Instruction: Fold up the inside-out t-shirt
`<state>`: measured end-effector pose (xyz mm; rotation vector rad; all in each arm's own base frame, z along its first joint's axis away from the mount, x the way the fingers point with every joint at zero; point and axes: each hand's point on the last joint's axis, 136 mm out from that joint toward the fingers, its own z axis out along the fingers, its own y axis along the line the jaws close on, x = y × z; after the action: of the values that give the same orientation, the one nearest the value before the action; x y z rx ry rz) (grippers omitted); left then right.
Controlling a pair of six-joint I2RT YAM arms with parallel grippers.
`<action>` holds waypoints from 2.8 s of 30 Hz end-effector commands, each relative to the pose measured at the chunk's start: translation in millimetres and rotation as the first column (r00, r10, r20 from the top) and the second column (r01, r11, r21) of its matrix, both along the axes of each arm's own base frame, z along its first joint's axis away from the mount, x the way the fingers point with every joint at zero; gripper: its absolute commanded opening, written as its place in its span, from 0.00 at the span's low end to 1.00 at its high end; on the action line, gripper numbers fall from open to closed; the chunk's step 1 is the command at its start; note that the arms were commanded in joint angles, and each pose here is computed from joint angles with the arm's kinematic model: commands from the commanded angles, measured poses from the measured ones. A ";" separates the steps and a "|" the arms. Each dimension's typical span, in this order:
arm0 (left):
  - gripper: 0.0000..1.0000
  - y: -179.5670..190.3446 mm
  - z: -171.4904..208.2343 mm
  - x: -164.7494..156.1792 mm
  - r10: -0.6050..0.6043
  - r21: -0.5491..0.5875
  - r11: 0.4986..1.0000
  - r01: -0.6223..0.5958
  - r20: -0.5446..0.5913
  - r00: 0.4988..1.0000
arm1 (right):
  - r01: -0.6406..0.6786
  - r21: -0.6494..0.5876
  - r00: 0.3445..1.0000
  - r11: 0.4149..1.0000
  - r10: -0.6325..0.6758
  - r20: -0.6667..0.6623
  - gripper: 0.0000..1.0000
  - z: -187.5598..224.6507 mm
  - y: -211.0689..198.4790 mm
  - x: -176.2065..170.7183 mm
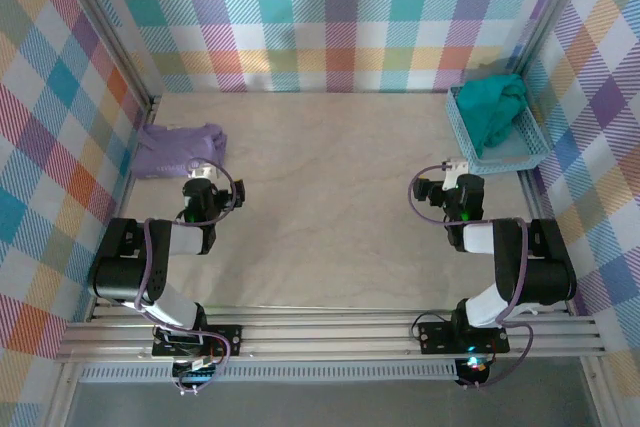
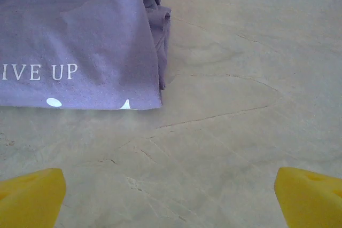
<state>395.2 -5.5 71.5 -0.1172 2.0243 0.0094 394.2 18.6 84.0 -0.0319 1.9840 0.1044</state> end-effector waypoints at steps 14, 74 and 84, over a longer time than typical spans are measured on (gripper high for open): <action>1.00 -3.3 8.1 3.3 -0.009 0.007 1.000 0.009 0.040 0.999 | -0.021 0.013 0.999 1.000 0.020 0.036 1.00 7.5 5.1 3.3; 1.00 -198.5 141.2 -10.6 -0.311 -0.363 0.896 0.254 -0.107 0.944 | 0.674 0.499 0.736 0.545 -0.555 -0.388 0.83 14.3 -154.6 210.6; 1.00 -204.2 130.3 -13.8 -0.332 -0.365 0.894 0.261 -0.148 0.931 | 0.576 0.582 0.806 0.575 -0.519 -0.284 0.19 38.5 -151.0 244.8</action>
<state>383.8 -200.0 199.5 -0.0511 2.2056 -0.5341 624.5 -138.4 78.8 1.1342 1.9445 0.3129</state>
